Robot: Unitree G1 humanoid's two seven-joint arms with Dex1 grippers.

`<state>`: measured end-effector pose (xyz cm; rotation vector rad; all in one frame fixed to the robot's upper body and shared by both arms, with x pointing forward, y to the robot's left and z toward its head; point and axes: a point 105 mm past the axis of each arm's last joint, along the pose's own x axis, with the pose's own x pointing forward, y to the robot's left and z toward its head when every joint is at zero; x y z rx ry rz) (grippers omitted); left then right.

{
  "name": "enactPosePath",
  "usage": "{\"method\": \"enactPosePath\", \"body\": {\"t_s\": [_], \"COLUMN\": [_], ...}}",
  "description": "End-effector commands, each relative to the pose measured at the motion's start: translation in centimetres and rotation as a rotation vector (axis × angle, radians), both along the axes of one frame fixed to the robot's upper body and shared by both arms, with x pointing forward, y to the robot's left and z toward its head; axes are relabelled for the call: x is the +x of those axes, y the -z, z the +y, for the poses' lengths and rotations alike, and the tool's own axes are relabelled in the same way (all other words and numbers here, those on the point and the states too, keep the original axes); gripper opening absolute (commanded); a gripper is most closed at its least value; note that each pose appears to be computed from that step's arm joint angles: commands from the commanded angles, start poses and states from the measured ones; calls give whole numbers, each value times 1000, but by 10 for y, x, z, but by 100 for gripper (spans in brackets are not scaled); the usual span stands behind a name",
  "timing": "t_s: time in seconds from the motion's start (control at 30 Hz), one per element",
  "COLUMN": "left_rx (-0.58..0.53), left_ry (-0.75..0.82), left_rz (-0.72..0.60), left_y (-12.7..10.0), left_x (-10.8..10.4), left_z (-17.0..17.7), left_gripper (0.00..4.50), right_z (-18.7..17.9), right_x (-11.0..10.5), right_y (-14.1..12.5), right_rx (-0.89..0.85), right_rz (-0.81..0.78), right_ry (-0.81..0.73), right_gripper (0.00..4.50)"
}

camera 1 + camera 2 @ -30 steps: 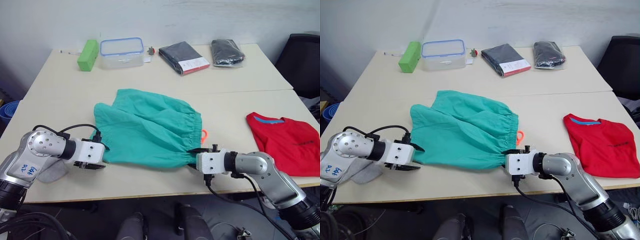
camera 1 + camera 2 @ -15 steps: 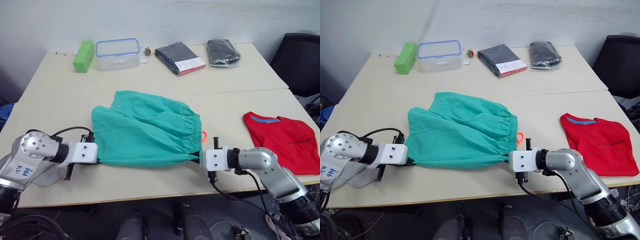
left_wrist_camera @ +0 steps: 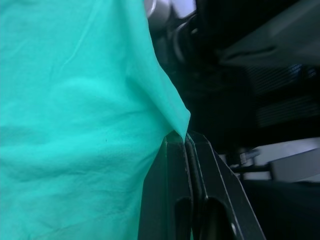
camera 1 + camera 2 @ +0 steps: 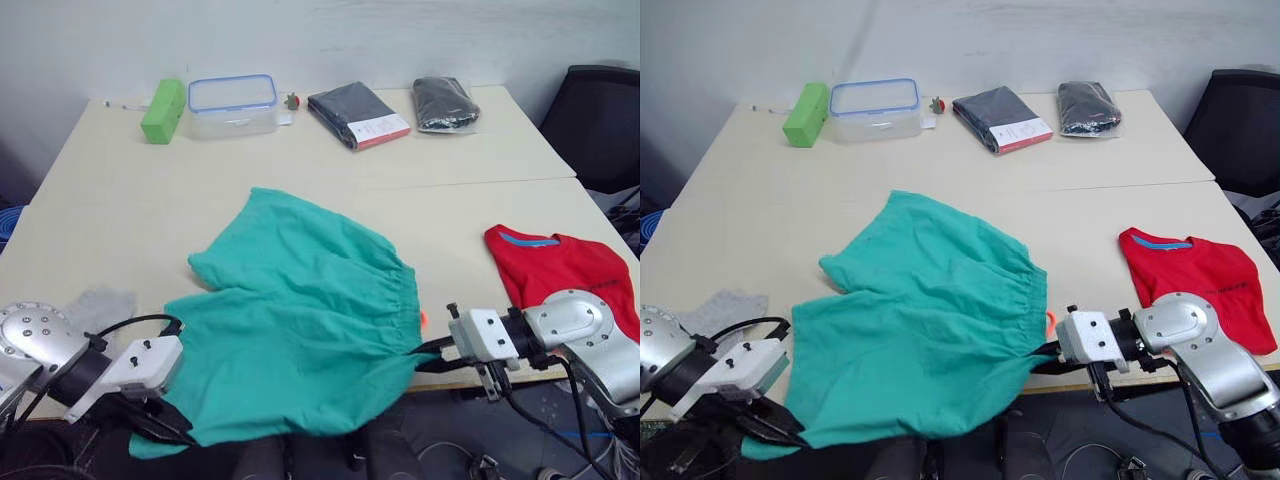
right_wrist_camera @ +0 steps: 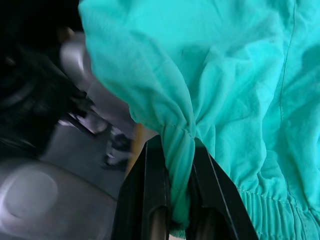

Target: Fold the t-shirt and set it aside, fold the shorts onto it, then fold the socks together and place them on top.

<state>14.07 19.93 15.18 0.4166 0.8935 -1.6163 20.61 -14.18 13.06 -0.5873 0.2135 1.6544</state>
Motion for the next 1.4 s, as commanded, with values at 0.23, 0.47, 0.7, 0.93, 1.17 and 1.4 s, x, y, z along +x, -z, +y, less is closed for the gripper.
{"method": "enactPosePath", "body": {"t_s": [0.23,0.47,0.7,0.93,1.17,1.4], "left_rx": [-48,-137,-142,-33,-14,-123], "left_ry": [-25,-169,-236,-211,-223,-356], "left_rz": [-266,-705,-1004,-1163,-1165,-1204], "left_y": [-40,-105,-128,-104,-87,-119], "left_x": [69,222,290,310,313,314], "left_z": [25,-15,-73,-105,-109,-84], "left_gripper": [2,2,2,2,40,250], "right_z": [-6,-13,-22,-31,-39,-55], "right_x": [12,33,56,74,87,90], "right_y": [-27,-37,-41,-13,-8,-41], "right_rx": [162,332,501,502,548,564], "right_rz": [207,436,588,596,605,434], "right_ry": [185,385,607,841,955,973], "right_gripper": [0,0,0,0,98,343]}}
